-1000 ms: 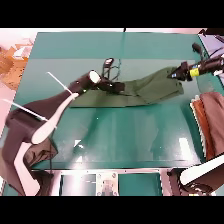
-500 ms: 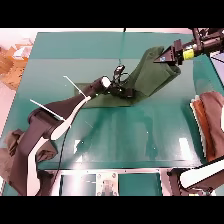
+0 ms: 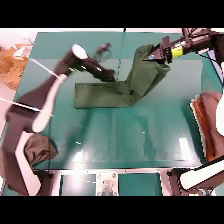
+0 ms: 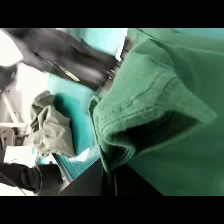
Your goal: Fold the shirts.
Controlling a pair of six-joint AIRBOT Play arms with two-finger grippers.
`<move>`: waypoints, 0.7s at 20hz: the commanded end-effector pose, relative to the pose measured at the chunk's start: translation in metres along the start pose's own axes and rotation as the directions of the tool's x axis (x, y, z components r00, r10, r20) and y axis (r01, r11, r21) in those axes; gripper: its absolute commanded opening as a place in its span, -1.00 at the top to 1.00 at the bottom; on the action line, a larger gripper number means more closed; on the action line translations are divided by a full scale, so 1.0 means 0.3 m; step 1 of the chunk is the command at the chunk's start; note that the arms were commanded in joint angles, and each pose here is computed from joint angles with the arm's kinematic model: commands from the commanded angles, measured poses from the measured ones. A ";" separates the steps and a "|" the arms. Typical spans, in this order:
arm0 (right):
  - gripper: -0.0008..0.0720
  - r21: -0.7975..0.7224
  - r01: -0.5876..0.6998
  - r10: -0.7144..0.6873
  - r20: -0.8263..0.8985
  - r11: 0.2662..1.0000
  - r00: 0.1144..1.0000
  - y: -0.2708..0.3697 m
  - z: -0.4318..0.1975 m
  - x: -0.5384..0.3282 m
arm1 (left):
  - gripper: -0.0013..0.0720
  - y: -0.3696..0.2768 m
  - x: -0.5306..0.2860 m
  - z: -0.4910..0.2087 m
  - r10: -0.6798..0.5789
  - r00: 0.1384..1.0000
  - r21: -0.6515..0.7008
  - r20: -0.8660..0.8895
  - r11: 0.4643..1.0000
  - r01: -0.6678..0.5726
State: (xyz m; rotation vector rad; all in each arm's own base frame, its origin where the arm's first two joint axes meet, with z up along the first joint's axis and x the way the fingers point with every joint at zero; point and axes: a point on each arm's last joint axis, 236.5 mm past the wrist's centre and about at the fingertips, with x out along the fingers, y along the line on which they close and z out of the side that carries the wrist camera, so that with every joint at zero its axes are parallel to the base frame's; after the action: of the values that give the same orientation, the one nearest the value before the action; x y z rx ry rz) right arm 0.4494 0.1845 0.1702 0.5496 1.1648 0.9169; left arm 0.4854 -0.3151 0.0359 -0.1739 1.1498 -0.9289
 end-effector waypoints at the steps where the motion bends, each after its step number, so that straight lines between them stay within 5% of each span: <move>1: 0.92 -0.028 -0.027 0.027 0.013 0.999 1.000 0.083 0.022 0.182 | 0.90 0.109 -0.370 -0.034 0.059 0.998 -0.018 -0.005 0.998 -0.059; 5: 0.92 -0.037 -0.055 0.056 0.016 0.998 0.998 0.170 -0.022 0.610 | 0.90 0.278 -0.686 -0.059 0.220 0.972 -0.094 0.080 0.973 -0.212; 9: 0.86 -0.034 -0.004 0.009 0.148 0.999 0.989 0.171 -0.101 1.127 | 0.90 0.520 -0.900 -0.178 0.500 0.866 -0.132 0.009 0.859 -0.494; 11: -0.67 -0.029 0.035 -0.028 0.203 0.999 0.979 0.138 -0.199 1.350 | 0.90 0.594 -0.939 -0.254 0.564 0.822 -0.127 -0.072 0.813 -0.569; 14: -0.66 -0.040 0.051 -0.043 0.179 0.998 0.983 0.108 -0.213 1.354 | 0.90 0.637 -0.916 -0.320 0.572 0.808 -0.079 -0.144 0.807 -0.585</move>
State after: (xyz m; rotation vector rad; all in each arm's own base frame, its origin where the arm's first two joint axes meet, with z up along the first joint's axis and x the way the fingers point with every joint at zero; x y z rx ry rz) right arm 0.4222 0.5205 -0.0182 0.5704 1.0541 0.8818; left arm 0.4931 -0.0021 0.0956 0.0460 1.1963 -0.3826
